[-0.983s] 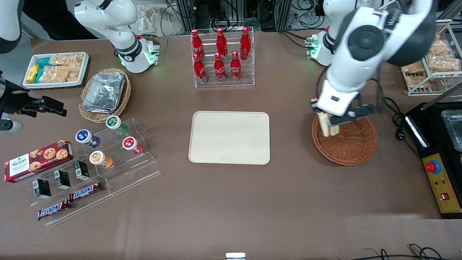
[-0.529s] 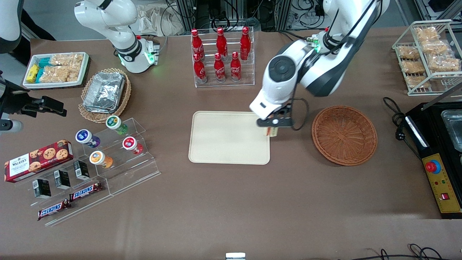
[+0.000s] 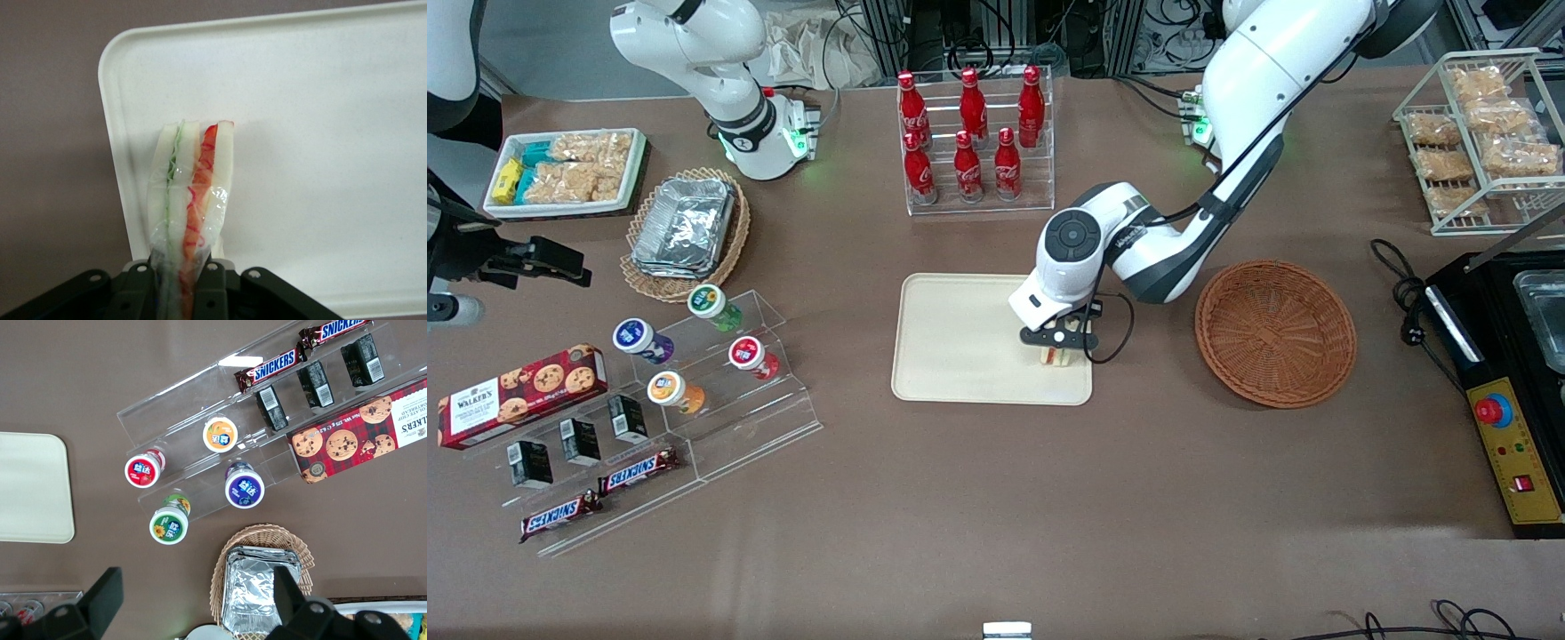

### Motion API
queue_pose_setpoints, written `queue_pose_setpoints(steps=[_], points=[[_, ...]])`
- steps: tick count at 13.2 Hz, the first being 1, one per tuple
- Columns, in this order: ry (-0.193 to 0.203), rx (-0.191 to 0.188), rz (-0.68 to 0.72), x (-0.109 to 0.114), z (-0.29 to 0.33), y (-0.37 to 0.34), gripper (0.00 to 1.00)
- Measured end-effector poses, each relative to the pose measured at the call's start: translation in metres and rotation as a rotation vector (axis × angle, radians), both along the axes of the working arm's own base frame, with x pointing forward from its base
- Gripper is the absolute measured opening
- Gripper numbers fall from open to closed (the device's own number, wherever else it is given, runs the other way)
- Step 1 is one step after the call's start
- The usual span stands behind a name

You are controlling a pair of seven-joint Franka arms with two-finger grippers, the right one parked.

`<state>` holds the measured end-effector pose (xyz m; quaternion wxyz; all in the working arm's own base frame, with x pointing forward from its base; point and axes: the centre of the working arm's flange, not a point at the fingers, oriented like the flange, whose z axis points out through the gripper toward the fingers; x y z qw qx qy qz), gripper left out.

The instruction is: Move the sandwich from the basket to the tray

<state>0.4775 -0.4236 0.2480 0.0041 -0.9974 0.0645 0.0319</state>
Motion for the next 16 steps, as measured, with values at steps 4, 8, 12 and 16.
queue_pose_setpoints(steps=[4, 8, 12, 16], points=[[-0.049, 0.033, -0.014, 0.014, -0.006, 0.006, 0.2], [-0.047, 0.042, -0.008, 0.019, -0.013, 0.011, 0.56], [-0.063, 0.033, 0.075, 0.025, -0.005, 0.009, 0.98], [-0.09, 0.069, 0.259, 0.046, 0.038, 0.008, 1.0]])
